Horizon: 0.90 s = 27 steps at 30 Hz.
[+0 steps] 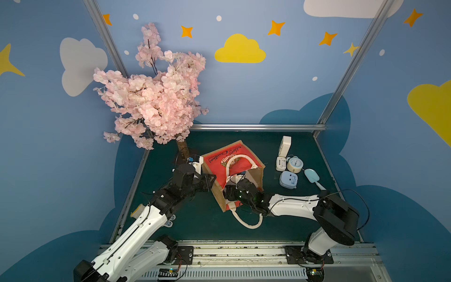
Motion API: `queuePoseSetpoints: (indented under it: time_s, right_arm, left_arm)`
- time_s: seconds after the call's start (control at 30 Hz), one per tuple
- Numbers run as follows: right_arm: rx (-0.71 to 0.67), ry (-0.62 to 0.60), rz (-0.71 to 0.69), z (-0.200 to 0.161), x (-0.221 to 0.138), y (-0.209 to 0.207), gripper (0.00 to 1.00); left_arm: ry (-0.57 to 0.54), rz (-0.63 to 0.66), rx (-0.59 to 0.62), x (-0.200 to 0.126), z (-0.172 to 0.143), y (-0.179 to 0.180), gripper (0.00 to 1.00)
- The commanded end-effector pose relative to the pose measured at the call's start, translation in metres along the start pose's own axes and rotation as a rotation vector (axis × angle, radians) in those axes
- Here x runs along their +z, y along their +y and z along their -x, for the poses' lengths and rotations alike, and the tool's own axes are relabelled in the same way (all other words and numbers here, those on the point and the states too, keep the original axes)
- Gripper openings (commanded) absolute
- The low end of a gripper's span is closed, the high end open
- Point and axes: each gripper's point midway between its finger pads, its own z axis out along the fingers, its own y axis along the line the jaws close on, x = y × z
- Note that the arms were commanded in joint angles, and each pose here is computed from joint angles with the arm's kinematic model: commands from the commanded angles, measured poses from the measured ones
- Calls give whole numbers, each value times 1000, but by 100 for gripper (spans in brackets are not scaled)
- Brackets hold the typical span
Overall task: Take the alarm clock out of the canvas bag
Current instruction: Adjust the canvas bag at the center of the board.
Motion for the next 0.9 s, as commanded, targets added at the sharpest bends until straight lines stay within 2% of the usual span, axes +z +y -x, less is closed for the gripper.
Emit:
queuePoseSetpoints:
  time_s: [0.0,0.13,0.33,0.47,0.57,0.73,0.87]
  right_arm:
    - [11,-8,66,19,1,20,64]
    - [-31,14,63,23,5,36,65]
    - [19,-16,88,28,6,36,65]
    - [15,3,102,25,9,43,65]
    - [16,2,93,24,10,41,65]
    - [22,2,87,22,9,39,65]
    - [20,5,83,21,9,38,65]
  left_arm:
    - [22,-41,85,-6,-1,-21,38]
    - [63,-24,145,-9,-13,-25,46]
    - [77,24,180,-24,-21,-19,52]
    - [107,95,210,-24,-29,-12,52]
    - [90,155,227,-24,-23,-7,51]
    - [16,169,250,-21,-6,-10,50]
    - [49,160,265,-6,-6,-16,49]
